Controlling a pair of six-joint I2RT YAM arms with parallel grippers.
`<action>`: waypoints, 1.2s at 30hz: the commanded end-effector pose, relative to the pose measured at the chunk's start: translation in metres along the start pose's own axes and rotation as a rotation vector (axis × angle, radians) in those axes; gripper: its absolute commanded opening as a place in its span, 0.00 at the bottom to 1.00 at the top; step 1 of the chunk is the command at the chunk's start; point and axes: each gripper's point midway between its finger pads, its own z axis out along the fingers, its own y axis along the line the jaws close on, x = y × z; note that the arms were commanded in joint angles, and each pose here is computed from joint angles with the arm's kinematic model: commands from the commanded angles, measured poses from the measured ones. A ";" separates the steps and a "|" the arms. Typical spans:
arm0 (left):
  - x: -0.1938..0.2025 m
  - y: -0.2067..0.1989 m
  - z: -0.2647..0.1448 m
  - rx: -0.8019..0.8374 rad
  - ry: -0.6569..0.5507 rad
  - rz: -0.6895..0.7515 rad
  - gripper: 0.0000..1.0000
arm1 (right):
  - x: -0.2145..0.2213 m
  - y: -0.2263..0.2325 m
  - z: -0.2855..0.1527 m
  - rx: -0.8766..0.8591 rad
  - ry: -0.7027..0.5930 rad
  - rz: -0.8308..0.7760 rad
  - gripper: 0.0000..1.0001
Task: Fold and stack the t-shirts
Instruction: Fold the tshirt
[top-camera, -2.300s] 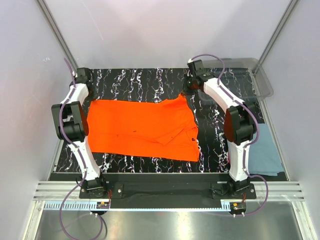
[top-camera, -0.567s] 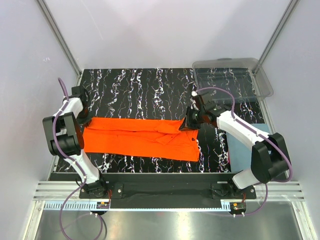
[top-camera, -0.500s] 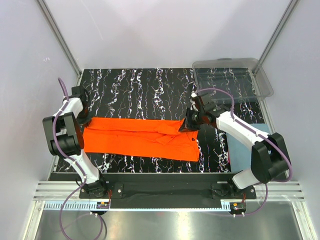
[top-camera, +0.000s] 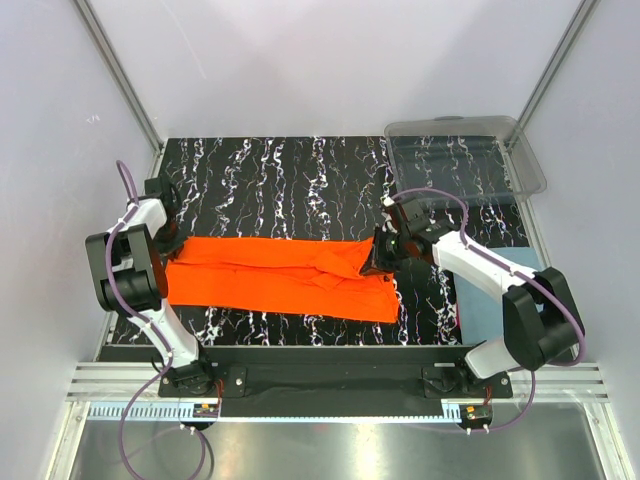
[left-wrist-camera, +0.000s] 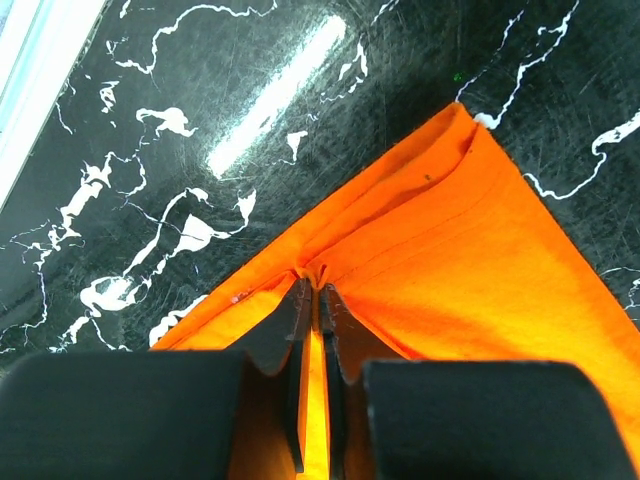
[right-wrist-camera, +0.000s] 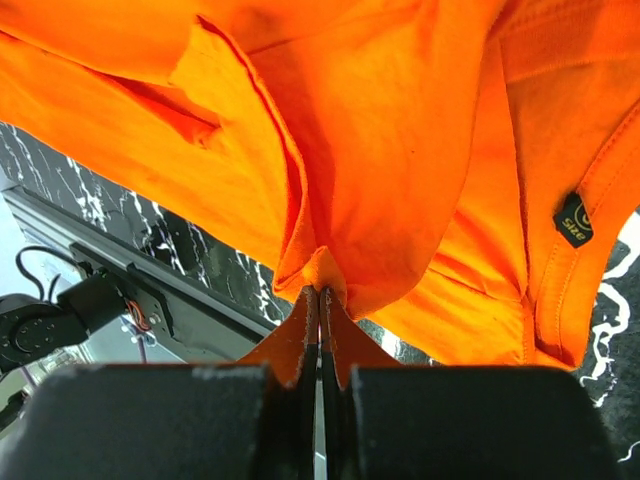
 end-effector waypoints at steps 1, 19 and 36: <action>-0.016 0.006 -0.004 -0.030 -0.058 -0.030 0.10 | 0.004 0.013 -0.003 -0.060 -0.003 -0.011 0.00; -0.039 -0.016 -0.090 0.379 -0.237 -0.164 0.67 | 0.030 0.003 -0.004 -0.074 0.116 -0.187 0.40; 0.036 -0.068 -0.024 0.596 0.091 -0.043 0.44 | -0.049 0.075 0.109 -0.231 0.257 -0.130 0.48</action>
